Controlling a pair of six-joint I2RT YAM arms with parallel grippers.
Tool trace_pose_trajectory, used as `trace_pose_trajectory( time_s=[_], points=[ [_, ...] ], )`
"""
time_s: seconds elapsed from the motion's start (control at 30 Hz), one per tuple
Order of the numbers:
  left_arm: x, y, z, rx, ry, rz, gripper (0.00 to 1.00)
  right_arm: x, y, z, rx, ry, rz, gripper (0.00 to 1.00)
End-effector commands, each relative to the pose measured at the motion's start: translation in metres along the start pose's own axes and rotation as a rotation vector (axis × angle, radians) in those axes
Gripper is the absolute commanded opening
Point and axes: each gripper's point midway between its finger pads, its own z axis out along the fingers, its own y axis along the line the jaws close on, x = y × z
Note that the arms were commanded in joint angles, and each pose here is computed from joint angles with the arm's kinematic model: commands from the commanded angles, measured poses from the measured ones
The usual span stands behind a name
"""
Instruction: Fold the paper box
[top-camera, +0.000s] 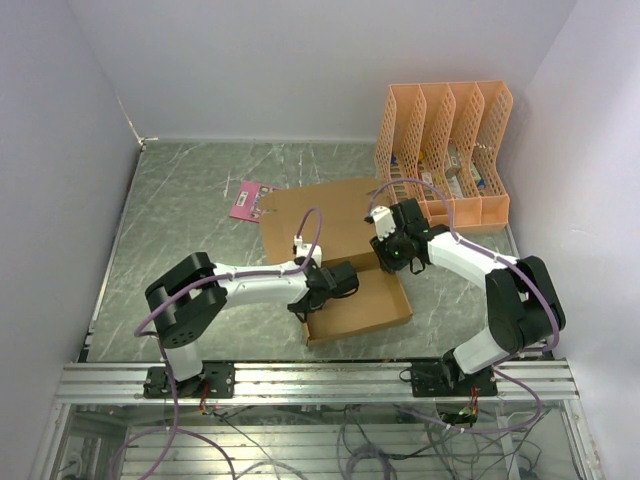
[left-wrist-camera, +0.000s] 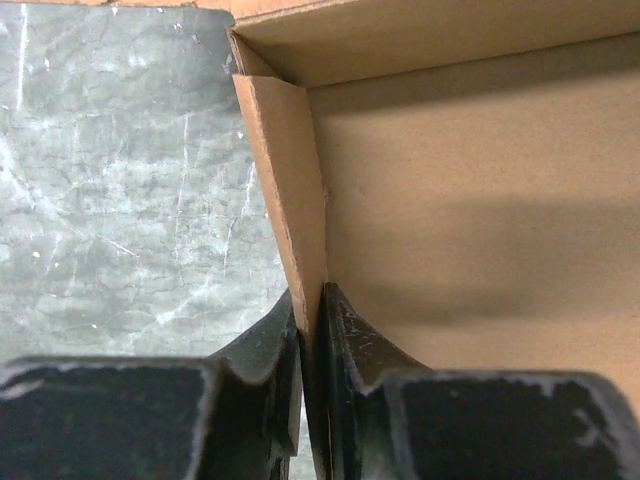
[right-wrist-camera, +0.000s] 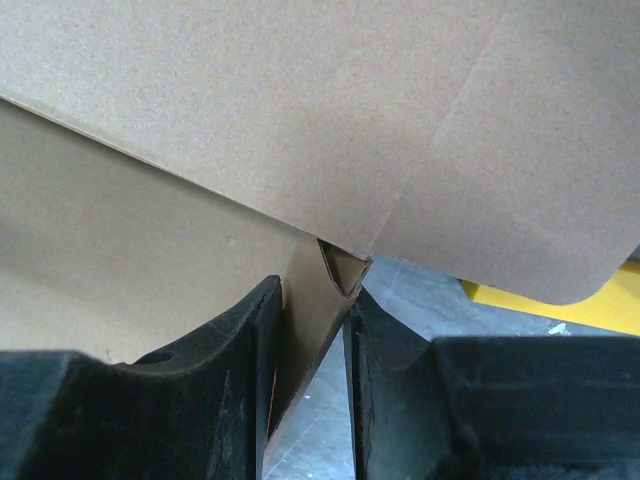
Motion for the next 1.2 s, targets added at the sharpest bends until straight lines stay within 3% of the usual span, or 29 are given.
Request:
trace_pose_trajectory(
  time_s=[0.0, 0.1, 0.43, 0.6, 0.8, 1.07, 1.1, 1.17],
  points=[
    [0.008, 0.003, 0.005, 0.005, 0.003, 0.014, 0.18, 0.01, 0.006, -0.003, -0.005, 0.022, -0.048, 0.3],
    [0.018, 0.006, 0.014, -0.011, 0.02, 0.025, 0.07, 0.02, 0.012, -0.005, -0.028, 0.064, -0.092, 0.31],
    [0.003, 0.024, 0.026, -0.117, -0.036, -0.054, 0.07, 0.036, 0.021, -0.014, -0.05, 0.128, -0.176, 0.41],
    [-0.017, 0.022, 0.024, -0.132, -0.084, -0.108, 0.07, 0.03, 0.023, -0.017, -0.063, 0.121, -0.163, 0.53],
    [-0.038, 0.019, 0.018, -0.14, -0.125, -0.159, 0.07, 0.03, 0.02, -0.014, -0.04, 0.129, -0.12, 0.54],
    [-0.059, 0.009, 0.023, -0.125, -0.15, -0.196, 0.07, 0.014, -0.003, -0.001, 0.066, 0.11, -0.078, 0.27],
    [-0.061, 0.007, 0.024, -0.122, -0.151, -0.186, 0.07, 0.012, -0.004, 0.002, 0.066, 0.112, -0.077, 0.21],
    [-0.062, 0.004, 0.027, -0.123, -0.151, -0.164, 0.07, 0.007, -0.01, 0.008, 0.097, 0.103, -0.076, 0.01]
  ],
)
